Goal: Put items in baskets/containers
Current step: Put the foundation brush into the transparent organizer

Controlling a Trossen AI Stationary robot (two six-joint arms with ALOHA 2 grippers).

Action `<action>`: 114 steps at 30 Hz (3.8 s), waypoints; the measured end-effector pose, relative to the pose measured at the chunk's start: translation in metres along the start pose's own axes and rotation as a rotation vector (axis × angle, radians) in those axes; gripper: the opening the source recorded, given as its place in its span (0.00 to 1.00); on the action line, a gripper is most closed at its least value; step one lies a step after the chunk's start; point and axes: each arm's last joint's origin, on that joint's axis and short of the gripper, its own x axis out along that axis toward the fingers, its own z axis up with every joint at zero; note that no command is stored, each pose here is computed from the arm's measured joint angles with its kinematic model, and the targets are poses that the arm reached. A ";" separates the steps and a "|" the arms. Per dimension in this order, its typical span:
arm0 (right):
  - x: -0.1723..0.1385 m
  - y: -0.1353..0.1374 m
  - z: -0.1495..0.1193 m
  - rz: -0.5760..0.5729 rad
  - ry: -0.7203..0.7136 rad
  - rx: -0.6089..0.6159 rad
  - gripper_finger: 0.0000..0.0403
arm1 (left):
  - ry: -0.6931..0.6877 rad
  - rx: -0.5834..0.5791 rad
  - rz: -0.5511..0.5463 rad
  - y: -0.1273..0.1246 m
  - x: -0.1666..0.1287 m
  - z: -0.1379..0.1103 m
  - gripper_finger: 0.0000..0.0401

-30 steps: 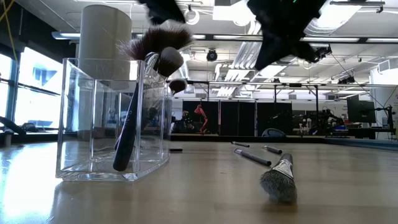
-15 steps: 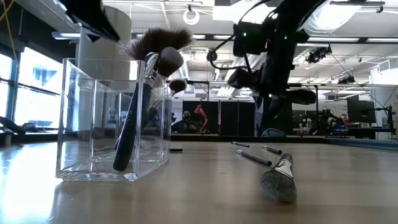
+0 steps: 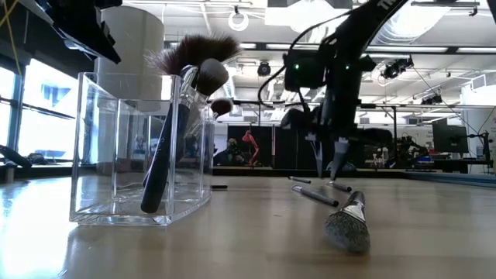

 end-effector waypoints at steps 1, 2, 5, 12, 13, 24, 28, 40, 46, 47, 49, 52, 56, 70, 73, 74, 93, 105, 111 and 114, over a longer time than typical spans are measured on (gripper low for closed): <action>0.004 0.000 0.000 -0.010 0.004 -0.001 0.22 | -0.010 -0.002 -0.002 0.000 -0.001 0.000 0.00; 0.009 0.000 -0.001 -0.024 0.008 -0.001 0.22 | -0.015 -0.003 -0.003 0.000 -0.002 0.000 0.00; 0.018 0.000 -0.001 -0.052 0.013 -0.006 0.20 | -0.010 -0.002 -0.007 0.001 -0.002 -0.002 0.00; 0.021 -0.001 -0.005 -0.080 0.005 -0.170 0.02 | -0.006 -0.002 -0.029 0.000 -0.002 -0.002 0.00; 0.020 0.000 -0.006 -0.078 0.007 -0.224 0.03 | -0.007 -0.002 -0.029 0.000 -0.002 -0.002 0.00; -0.008 0.001 -0.023 0.026 0.100 -0.550 0.01 | 0.026 -0.030 -0.014 -0.001 0.006 0.000 0.00; -0.047 0.005 -0.035 0.131 0.012 -0.629 0.00 | 0.038 -0.111 -0.009 -0.002 0.009 0.000 0.00; -0.140 0.040 -0.083 0.625 -0.574 -0.864 0.00 | 0.057 -0.244 -0.005 -0.005 0.018 0.003 0.00; -0.122 0.087 -0.086 0.898 -0.826 -0.917 0.00 | 0.073 -0.242 0.000 -0.005 0.022 0.004 0.00; -0.117 0.093 -0.086 0.930 -0.859 -0.918 0.00 | 0.077 -0.241 0.002 -0.006 0.024 0.004 0.00; -0.103 0.102 -0.087 0.968 -0.887 -0.921 0.00 | 0.089 -0.236 0.006 -0.006 0.025 0.004 0.00; -0.076 0.110 -0.090 0.979 -0.870 -0.953 0.00 | 0.088 -0.226 0.029 -0.006 0.027 0.004 0.00; -0.057 0.115 -0.092 0.981 -0.880 -0.944 0.00 | 0.095 -0.220 0.082 -0.004 0.029 0.003 0.00; -0.036 0.114 -0.096 0.951 -0.777 -0.941 0.07 | 0.082 -0.142 0.220 -0.003 0.041 0.007 0.00; -0.035 0.114 -0.097 0.959 -0.748 -0.938 0.12 | 0.086 -0.136 0.246 -0.002 0.041 0.005 0.00; -0.035 0.114 -0.097 0.963 -0.740 -0.932 0.14 | 0.083 -0.136 0.246 -0.002 0.041 0.006 0.00; -0.103 0.054 -0.078 0.609 -0.445 -0.852 0.28 | 0.066 -0.147 0.249 -0.008 0.065 0.015 0.35; -0.151 -0.032 -0.055 0.047 -0.532 -0.864 0.25 | -0.035 -0.690 0.399 -0.001 0.109 0.033 0.38; -0.161 -0.059 -0.035 -0.022 -0.528 -0.928 0.25 | 0.044 -0.816 0.468 0.004 0.146 0.055 0.38; -0.152 -0.077 -0.029 0.016 -0.542 -0.911 0.25 | 0.133 -0.921 0.581 0.011 0.160 0.058 0.38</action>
